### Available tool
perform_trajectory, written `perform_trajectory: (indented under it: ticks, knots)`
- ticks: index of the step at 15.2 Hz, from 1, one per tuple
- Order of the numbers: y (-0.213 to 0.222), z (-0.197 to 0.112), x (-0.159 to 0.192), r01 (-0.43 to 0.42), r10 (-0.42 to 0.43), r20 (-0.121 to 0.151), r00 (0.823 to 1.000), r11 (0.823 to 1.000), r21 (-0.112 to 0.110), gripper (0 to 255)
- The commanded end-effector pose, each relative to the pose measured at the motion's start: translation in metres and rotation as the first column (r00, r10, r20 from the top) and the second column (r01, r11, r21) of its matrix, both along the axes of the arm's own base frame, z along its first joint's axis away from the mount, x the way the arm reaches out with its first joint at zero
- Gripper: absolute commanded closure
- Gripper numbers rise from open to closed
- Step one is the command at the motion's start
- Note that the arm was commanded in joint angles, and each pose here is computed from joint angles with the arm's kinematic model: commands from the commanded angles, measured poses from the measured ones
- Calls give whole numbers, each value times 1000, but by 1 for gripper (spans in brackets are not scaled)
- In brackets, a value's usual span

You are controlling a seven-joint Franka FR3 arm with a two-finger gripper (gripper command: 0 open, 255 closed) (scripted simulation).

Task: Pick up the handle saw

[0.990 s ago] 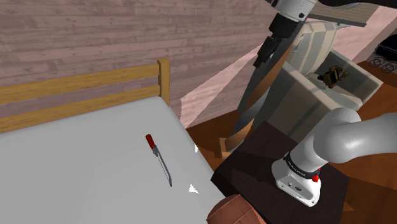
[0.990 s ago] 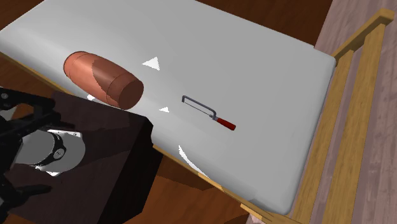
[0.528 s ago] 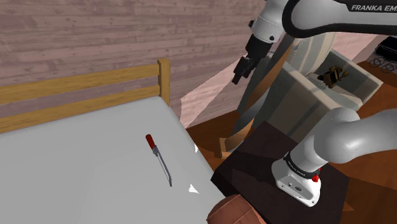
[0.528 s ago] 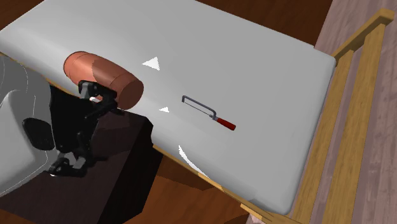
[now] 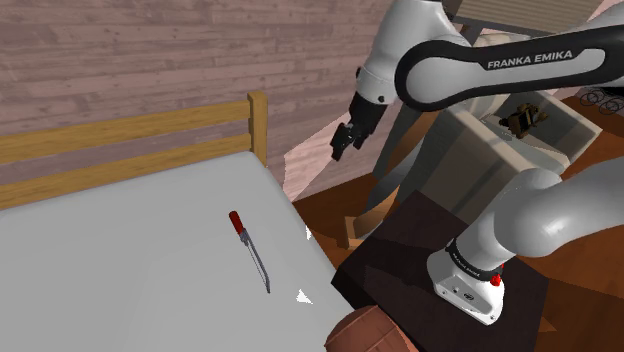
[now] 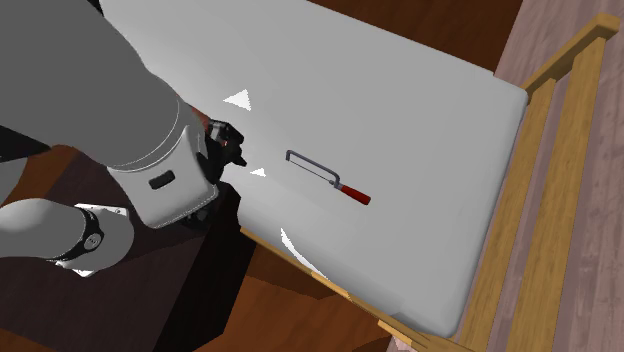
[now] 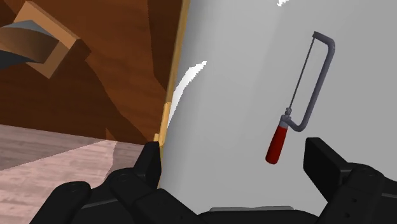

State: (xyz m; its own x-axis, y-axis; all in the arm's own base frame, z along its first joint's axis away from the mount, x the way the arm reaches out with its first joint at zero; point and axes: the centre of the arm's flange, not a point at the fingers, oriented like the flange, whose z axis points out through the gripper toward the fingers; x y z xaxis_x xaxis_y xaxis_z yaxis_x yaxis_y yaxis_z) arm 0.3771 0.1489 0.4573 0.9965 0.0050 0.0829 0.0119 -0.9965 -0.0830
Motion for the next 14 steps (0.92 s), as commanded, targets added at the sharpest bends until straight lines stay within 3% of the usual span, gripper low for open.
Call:
perform_trajectory:
  ticks: [1, 14]
  knots:
    - [20, -19, 11, 18, -18, -2, 1000, 1000, -3, 0]
    - [129, -144, 70, 122, -123, -21, 992, 992, -37, 0]
